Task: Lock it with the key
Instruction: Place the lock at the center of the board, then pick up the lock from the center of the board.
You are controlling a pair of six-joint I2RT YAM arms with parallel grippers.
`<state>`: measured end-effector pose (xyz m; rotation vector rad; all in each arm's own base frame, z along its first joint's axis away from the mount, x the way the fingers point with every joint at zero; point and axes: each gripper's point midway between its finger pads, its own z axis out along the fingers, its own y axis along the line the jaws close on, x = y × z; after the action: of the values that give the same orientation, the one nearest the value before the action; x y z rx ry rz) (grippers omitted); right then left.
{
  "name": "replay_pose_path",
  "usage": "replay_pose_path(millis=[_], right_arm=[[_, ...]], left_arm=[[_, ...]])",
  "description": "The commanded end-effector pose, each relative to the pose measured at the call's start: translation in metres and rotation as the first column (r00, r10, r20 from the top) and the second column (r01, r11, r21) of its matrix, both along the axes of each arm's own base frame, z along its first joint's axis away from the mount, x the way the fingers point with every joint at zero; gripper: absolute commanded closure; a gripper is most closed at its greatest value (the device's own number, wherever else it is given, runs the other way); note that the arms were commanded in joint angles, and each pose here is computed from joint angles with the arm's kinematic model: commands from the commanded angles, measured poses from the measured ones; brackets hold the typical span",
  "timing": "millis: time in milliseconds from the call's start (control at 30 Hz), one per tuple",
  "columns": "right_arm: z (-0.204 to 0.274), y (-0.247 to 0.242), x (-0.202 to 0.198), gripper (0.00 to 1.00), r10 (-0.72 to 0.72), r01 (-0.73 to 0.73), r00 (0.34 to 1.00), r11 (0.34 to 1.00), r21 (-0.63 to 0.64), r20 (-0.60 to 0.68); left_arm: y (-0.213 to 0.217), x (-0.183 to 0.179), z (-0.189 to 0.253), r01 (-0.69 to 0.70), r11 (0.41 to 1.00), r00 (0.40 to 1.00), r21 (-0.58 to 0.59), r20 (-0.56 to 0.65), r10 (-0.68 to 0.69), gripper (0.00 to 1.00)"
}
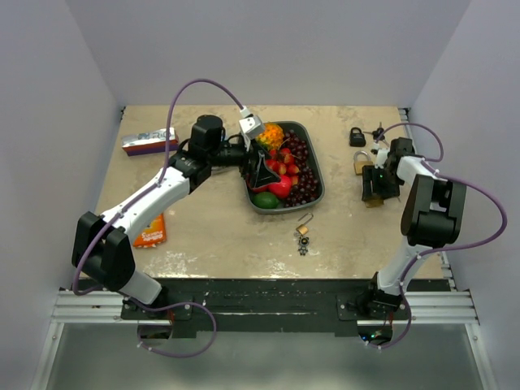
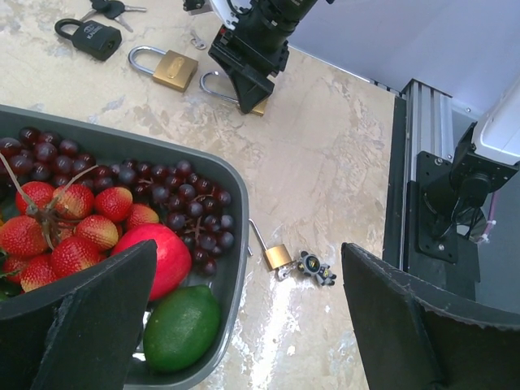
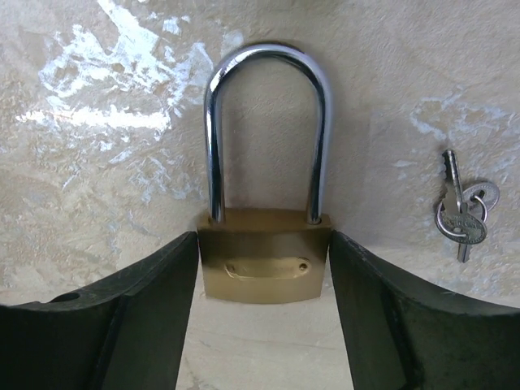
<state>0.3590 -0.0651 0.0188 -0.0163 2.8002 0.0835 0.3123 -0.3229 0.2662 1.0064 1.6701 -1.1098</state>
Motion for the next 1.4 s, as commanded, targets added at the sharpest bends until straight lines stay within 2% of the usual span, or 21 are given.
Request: replay_pose_path(millis=[0,167,267,400,467,533,600,700,733,767,833,933,1033,1067,1133,1167,1233,1267,1367], right_arm=[[0.012,-0.008,0.013,0.31,-0.024,0.026,0.999,0.999,-0.031,0.047],[0.019,-0.007,0.013,0.25,-0.004,0.006,0.998,0.999,-0.036,0.057],[0.038,-0.005,0.014,0.21,0.048,-0.044,0.994,0.998,-0.045,0.099],[0.08,0.003,0.017,0.14,0.148,-0.141,0.968,0.989,-0.05,0.204],[0.11,0.022,0.014,0.12,0.228,-0.235,0.932,0.972,-0.011,0.282],[0.126,0.05,0.004,0.12,0.305,-0.346,0.89,0.936,0.067,0.34],[0.142,0.07,-0.013,0.12,0.416,-0.473,0.824,0.879,0.064,0.385],[0.148,0.112,-0.039,0.12,0.602,-0.67,0.683,0.742,0.027,0.415],[0.141,0.132,-0.051,0.12,0.665,-0.735,0.627,0.678,0.025,0.406],[0.142,0.142,-0.058,0.12,0.726,-0.797,0.543,0.604,-0.013,0.422],[0.137,0.167,-0.081,0.13,0.804,-0.88,0.416,0.473,-0.033,0.424],[0.125,0.193,-0.102,0.16,0.872,-0.944,0.271,0.323,-0.064,0.408],[0.116,0.212,-0.12,0.21,0.903,-0.978,0.128,0.184,-0.1,0.411],[0.115,0.216,-0.123,0.23,0.914,-0.982,0.05,0.119,-0.15,0.404],[0.107,0.225,-0.133,0.25,0.921,-0.982,-0.056,0.018,-0.186,0.385],[0.104,0.228,-0.133,0.26,0.918,-0.973,-0.138,-0.055,-0.226,0.372],[0.096,0.234,-0.14,0.28,0.904,-0.959,-0.227,-0.144,-0.243,0.363],[0.094,0.237,-0.139,0.31,0.89,-0.939,-0.295,-0.204,-0.276,0.348],[0.083,0.249,-0.137,0.39,0.866,-0.909,-0.383,-0.29,-0.3,0.321]], left_arm=[[0.004,0.001,0.019,-0.007,1.0,0.998,-0.017,0.056,0.008,0.01],[0.011,0.005,0.023,-0.04,0.999,0.997,-0.014,0.071,0.041,0.01],[0.02,0.016,0.029,-0.131,0.991,0.988,-0.015,0.08,0.132,0.01],[0.041,0.024,0.057,-0.247,0.961,0.959,-0.125,0.107,0.261,0.01],[0.05,0.028,0.062,-0.307,0.942,0.94,-0.135,0.114,0.322,0.01],[0.053,0.024,0.064,-0.277,0.954,0.942,-0.112,0.164,0.293,0.01],[0.055,0.019,0.06,-0.238,0.967,0.95,-0.088,0.184,0.251,0.01],[0.058,0.014,0.052,-0.204,0.975,0.965,-0.083,0.151,0.215,0.01],[0.058,0.013,0.051,-0.204,0.976,0.967,-0.081,0.141,0.214,0.01],[0.058,0.011,0.05,-0.191,0.978,0.97,-0.078,0.135,0.2,0.02],[0.059,0.007,0.042,-0.18,0.982,0.977,-0.05,0.104,0.185,0.02],[0.059,0.001,0.034,-0.159,0.987,0.984,-0.029,0.074,0.161,0.03],[0.057,-0.019,0.026,-0.045,0.999,0.993,-0.009,0.111,0.045,0.04],[0.057,-0.026,0.025,-0.008,1.0,0.993,-0.01,0.121,0.009,0.05],[0.057,-0.033,0.02,0.014,1.0,0.993,-0.009,0.114,-0.012,0.05],[0.056,-0.036,0.02,0.031,0.999,0.994,-0.012,0.109,-0.03,0.06],[0.055,-0.038,0.017,0.044,0.999,0.994,-0.011,0.1,-0.043,0.07],[0.055,-0.04,0.016,0.056,0.998,0.994,-0.012,0.096,-0.054,0.07],[0.054,-0.039,0.016,0.065,0.998,0.993,-0.011,0.101,-0.064,0.08]])
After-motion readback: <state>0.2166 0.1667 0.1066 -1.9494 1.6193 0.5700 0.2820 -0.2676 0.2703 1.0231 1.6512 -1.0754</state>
